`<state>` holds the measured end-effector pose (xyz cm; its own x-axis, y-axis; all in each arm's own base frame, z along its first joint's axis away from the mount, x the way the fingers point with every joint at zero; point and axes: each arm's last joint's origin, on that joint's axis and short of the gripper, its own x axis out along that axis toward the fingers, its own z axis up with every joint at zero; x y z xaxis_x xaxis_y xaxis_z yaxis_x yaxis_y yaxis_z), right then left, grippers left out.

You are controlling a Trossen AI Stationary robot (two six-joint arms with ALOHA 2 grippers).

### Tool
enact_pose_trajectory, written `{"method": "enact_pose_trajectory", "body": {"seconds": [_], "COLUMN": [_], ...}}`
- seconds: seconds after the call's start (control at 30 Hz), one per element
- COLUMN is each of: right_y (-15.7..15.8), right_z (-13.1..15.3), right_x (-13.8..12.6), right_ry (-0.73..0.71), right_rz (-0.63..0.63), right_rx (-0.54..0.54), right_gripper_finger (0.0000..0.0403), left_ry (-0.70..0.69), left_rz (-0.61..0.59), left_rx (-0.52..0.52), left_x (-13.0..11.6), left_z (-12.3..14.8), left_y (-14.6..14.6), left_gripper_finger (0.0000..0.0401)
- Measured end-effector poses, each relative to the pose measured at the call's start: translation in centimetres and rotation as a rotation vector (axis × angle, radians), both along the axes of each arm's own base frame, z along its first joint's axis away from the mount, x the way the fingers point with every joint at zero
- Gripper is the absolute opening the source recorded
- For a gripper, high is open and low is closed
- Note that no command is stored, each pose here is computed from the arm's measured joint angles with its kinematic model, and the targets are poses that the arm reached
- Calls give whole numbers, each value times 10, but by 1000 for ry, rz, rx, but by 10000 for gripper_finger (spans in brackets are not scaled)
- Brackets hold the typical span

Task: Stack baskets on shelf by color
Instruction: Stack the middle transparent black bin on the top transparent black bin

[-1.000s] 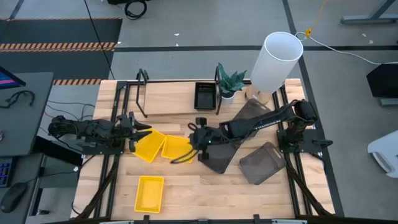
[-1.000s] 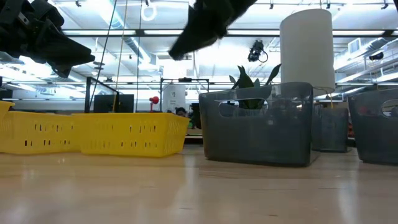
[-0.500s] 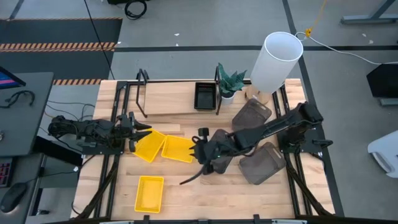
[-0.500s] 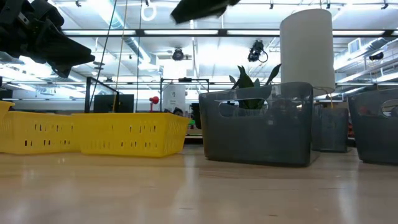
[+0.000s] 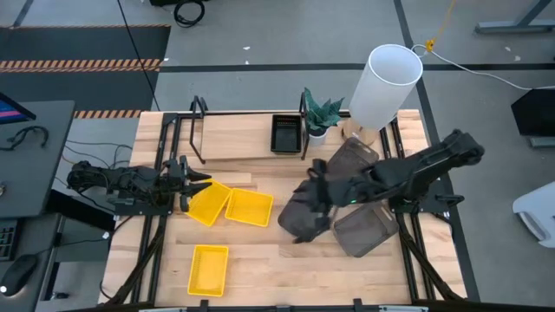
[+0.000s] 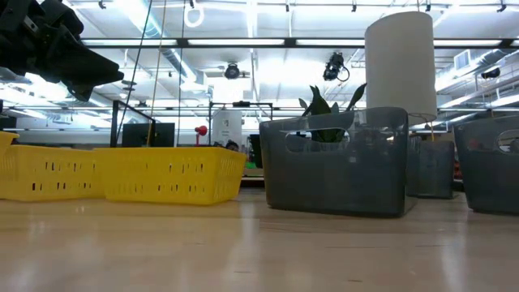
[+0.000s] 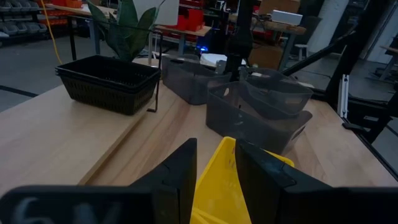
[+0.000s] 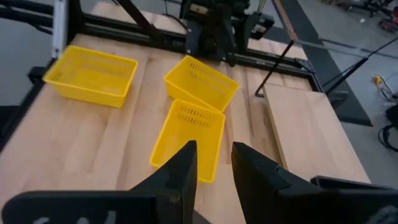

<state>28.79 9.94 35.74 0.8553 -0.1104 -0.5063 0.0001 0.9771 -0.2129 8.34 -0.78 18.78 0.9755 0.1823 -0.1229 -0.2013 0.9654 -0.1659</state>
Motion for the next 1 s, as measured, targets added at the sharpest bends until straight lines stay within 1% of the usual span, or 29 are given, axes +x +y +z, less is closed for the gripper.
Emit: {"method": "enact_pose_trajectory", "body": {"seconds": [0.2,0.37,0.57,0.63,0.83,1.0], "right_y": [-13,-21,-23,-22,-21,-24], "right_z": [7,-11,-39,-45,-63,-87], "right_x": [-39,-59,-68,-70,-68,-63], "right_ry": [-71,-60,67,95,224,414], "right_rz": [-42,-97,-172,-186,-263,-355], "right_rx": [45,133,226,256,275,273], "right_gripper_finger": [97,97,96,96,96,96], "left_ry": [0,0,0,0,0,-1], "left_rz": [0,0,0,0,0,0], "left_rx": [0,0,0,0,0,0], "left_x": [0,0,0,0,0,0], "left_z": [0,0,0,0,0,0], "left_y": [0,0,0,0,0,0], "left_gripper_finger": [117,117,117,117,117,117]}}
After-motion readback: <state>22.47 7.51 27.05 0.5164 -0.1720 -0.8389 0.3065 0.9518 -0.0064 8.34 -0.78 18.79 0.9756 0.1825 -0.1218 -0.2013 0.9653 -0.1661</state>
